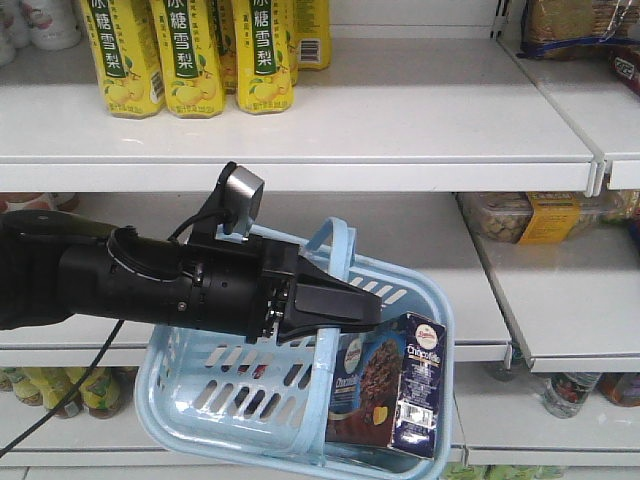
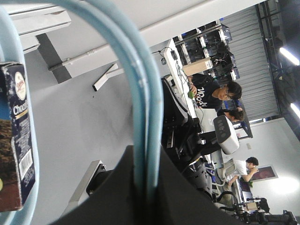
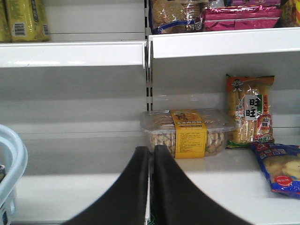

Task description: Left arm holds basket, right arm returns cookies

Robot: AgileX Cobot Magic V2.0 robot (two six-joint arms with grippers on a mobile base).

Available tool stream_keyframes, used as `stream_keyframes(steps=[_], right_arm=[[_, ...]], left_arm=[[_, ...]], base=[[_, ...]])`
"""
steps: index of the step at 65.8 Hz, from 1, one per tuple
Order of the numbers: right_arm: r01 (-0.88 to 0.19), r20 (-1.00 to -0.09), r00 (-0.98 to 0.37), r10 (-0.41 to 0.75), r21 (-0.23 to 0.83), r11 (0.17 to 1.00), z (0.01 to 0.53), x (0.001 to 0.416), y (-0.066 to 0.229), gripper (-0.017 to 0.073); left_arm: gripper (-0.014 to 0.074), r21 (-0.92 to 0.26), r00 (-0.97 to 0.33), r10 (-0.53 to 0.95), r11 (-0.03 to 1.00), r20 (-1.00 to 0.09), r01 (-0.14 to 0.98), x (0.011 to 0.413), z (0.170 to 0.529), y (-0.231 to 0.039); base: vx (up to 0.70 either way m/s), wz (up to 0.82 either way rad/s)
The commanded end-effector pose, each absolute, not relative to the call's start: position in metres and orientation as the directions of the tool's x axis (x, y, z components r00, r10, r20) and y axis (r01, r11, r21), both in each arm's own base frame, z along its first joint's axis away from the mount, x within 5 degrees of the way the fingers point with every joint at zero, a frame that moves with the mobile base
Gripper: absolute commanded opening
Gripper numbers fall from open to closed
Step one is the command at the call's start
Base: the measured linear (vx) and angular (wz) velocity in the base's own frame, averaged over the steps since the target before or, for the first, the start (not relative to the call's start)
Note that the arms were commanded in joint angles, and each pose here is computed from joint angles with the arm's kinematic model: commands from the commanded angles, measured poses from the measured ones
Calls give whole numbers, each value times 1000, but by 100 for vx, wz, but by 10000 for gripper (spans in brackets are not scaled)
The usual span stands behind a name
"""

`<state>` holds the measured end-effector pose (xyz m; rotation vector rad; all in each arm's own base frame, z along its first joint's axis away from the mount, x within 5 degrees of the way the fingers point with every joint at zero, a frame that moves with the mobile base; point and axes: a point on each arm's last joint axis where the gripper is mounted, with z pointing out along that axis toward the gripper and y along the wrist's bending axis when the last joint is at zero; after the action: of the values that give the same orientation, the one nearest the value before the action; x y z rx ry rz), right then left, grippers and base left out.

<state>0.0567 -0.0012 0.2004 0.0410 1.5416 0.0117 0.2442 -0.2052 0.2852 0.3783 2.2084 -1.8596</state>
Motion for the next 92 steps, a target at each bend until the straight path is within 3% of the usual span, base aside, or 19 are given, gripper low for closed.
stream_keyframes(steps=[1, 92], right_arm=[[17, -995, 92, 27, 29, 999, 201, 56, -1, -6], [17, -995, 93, 27, 29, 999, 201, 56, -1, -6]], left_arm=[[-6, -929, -929, -12, 1, -370, 370, 238, 321, -205], [-6, -929, -929, -12, 1, -370, 370, 238, 321, -205]], base=[[7, 6], [5, 0]])
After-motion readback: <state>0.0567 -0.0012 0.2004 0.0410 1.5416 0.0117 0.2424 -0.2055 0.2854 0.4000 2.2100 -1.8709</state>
